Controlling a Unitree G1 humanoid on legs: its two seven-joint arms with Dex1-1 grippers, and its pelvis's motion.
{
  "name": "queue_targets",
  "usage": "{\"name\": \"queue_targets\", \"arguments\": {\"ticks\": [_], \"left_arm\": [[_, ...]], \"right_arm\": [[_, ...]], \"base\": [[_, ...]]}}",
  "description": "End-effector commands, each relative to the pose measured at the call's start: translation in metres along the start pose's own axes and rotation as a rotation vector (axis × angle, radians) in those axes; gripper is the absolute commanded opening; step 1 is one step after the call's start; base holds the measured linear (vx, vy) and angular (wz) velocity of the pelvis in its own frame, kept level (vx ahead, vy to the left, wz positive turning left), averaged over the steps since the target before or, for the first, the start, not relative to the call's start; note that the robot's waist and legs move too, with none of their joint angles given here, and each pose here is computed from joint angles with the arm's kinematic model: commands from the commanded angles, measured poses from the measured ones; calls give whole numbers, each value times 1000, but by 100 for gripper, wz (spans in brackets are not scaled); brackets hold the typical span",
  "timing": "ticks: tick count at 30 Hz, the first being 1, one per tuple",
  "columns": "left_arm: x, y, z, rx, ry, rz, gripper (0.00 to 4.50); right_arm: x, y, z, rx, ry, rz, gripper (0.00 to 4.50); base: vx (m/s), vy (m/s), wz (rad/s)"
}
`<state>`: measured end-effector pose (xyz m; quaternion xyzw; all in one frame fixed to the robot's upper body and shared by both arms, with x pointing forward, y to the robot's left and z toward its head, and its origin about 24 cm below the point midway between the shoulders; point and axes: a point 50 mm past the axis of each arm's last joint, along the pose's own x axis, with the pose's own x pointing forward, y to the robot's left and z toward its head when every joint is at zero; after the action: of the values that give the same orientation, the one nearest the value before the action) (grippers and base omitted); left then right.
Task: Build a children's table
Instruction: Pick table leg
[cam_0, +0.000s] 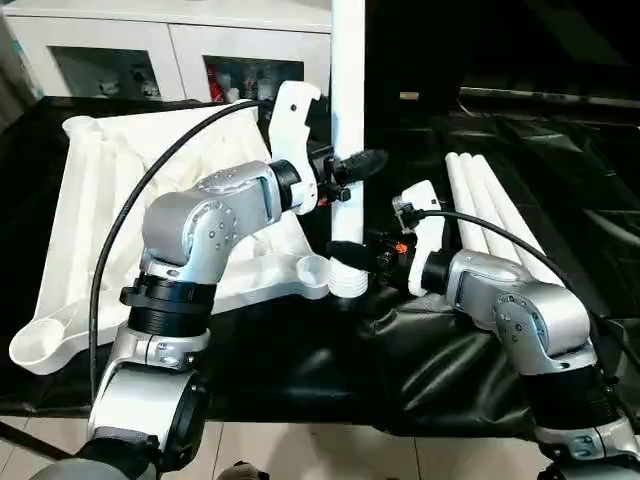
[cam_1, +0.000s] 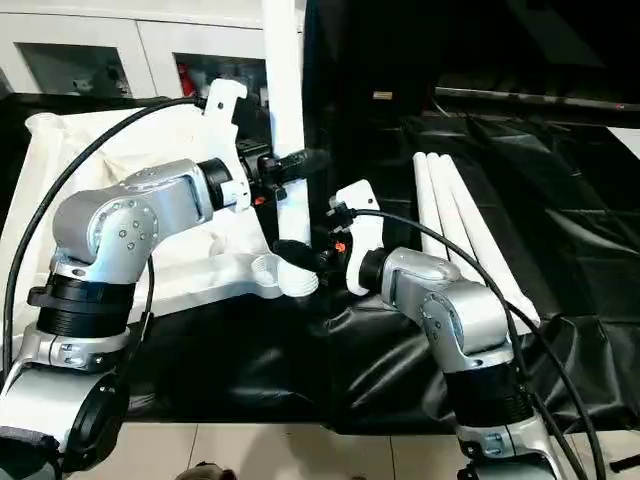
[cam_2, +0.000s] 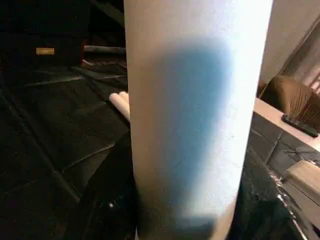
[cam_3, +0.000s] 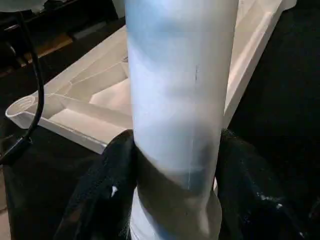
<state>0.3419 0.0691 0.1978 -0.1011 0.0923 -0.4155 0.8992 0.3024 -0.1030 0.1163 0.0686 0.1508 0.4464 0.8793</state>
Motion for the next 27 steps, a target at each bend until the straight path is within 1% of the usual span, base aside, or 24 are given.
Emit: {"name": "queue_targets", "arguments": {"ticks": [1, 4, 5, 6, 7, 8, 9, 10, 12, 14, 15, 16, 17, 20, 23, 25, 27], "left_arm": [[0, -5, 4, 10, -7, -36, 185], [-1, -5, 6, 44, -35, -58, 185], [-2, -7, 6, 54, -39, -93, 220], [-3, -8, 6, 55, -43, -113, 241], [-4, -7, 5, 44, -40, -129, 241], [-5, -7, 4, 30, -35, -149, 258], [-7, -4, 5, 33, -42, -148, 258], [-8, -2, 5, 36, -47, -146, 277], [-12, 3, 5, 32, -64, -168, 298], [-18, 5, 4, 33, -80, -243, 307], [-19, 5, 4, 33, -82, -261, 318], [-20, 5, 4, 32, -83, -266, 318], [-25, 5, 1, 80, -82, -325, 329], [-30, 5, -1, 95, -67, -390, 329], [-33, 3, 0, 98, -82, -434, 329], [-34, 1, 2, 97, -91, -447, 295], [-36, -1, 4, 69, -115, -480, 295]], "right_arm": [[-5, -4, 9, -21, -44, -9, 191], [-8, -4, 11, -28, -61, 8, 190], [-9, -4, 12, -32, -67, 20, 190], [-10, -4, 12, -35, -69, 27, 190], [-11, -4, 12, -39, -70, 37, 190], [-13, -4, 13, -45, -70, 51, 190], [-15, -3, 12, -54, -68, 70, 190], [-17, -3, 12, -60, -66, 84, 190], [-21, 0, 13, -72, -65, 134, 189], [-27, 5, 14, -84, -68, 199, 189], [-28, 5, 14, -86, -69, 212, 189], [-28, 6, 14, -87, -69, 215, 189], [-31, 8, 13, -103, -58, 248, 189], [-35, 13, 11, -115, -42, 305, 189], [-36, 13, 11, -122, -40, 312, 189], [-37, 13, 12, -120, -49, 310, 189], [-38, 14, 14, -115, -67, 317, 189]], "base": [[0, 0, 0], [0, 0, 0], [0, 0, 0], [0, 0, 0], [0, 0, 0], [0, 0, 0], [0, 0, 0], [0, 0, 0], [0, 0, 0], [0, 0, 0], [0, 0, 0], [0, 0, 0], [0, 0, 0], [0, 0, 0], [0, 0, 0], [0, 0, 0], [0, 0, 0]]}}
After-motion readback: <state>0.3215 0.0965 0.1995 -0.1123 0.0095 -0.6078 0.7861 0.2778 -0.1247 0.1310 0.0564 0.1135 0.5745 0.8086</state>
